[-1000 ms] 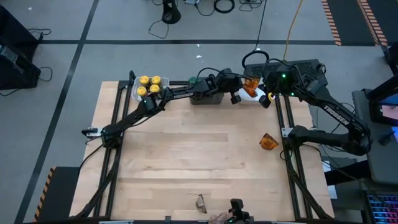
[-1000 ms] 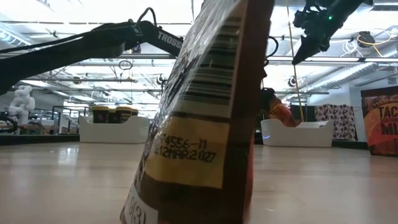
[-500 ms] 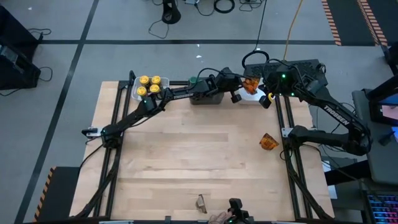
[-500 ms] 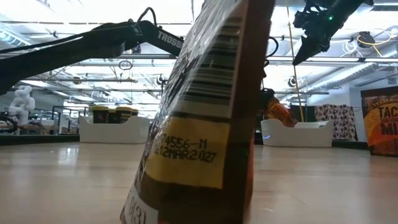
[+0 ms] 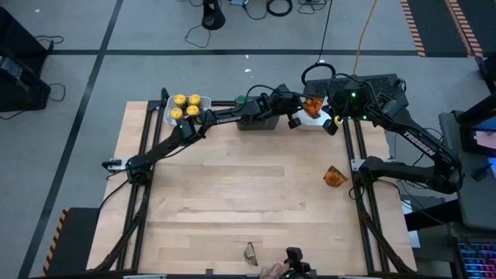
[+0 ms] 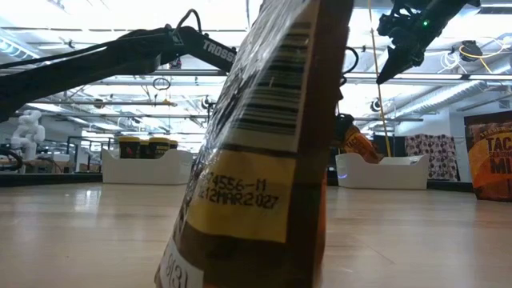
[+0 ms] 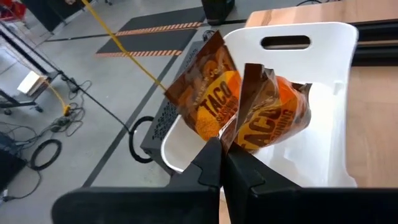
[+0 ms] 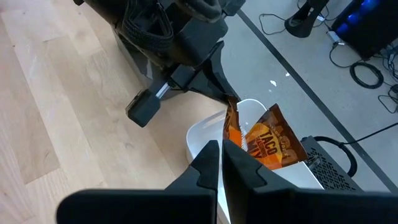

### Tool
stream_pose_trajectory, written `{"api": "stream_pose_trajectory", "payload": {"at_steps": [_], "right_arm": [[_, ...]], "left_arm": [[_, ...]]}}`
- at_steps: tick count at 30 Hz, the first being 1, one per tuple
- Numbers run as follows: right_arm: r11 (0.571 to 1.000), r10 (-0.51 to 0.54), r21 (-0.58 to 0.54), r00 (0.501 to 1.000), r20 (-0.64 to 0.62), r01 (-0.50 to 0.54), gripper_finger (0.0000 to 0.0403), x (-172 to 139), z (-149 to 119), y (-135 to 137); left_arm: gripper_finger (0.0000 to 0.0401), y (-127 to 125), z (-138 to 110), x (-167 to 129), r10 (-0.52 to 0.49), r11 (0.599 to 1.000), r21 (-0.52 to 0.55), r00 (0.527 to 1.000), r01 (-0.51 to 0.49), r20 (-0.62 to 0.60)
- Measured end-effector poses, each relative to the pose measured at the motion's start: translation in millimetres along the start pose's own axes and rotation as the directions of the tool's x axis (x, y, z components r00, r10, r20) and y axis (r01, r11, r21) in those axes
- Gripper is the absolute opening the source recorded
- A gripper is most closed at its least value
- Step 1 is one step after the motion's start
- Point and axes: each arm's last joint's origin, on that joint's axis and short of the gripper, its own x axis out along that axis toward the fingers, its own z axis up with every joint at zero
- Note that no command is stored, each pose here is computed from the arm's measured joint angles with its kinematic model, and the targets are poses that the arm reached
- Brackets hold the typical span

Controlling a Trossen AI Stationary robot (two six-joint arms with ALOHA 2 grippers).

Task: Sort spices by type
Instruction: Put the top left orange seasoning pack into the right white bin

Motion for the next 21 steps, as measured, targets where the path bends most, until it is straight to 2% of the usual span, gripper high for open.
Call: {"api": "stream_pose_trajectory", "payload": {"at_steps": [12, 21], "right_arm": [[1.0, 0.0, -0.004, 1.0, 0.0, 0.0, 0.0, 0.0, 0.0, 0.0], [1.0, 0.001, -0.004, 1.0, -0.006, -0.002, 0.0, 0.0, -0.6, 0.1]], "left_arm": [[0.0014, -0.5, -0.1, -0.1, -0.017, 1.0, 0.002, 1.0, 0.017, 0.001], [0.0069, -0.4, 0.0, -0.2, -0.015, 1.0, 0.002, 1.0, 0.015, 0.001]]}}
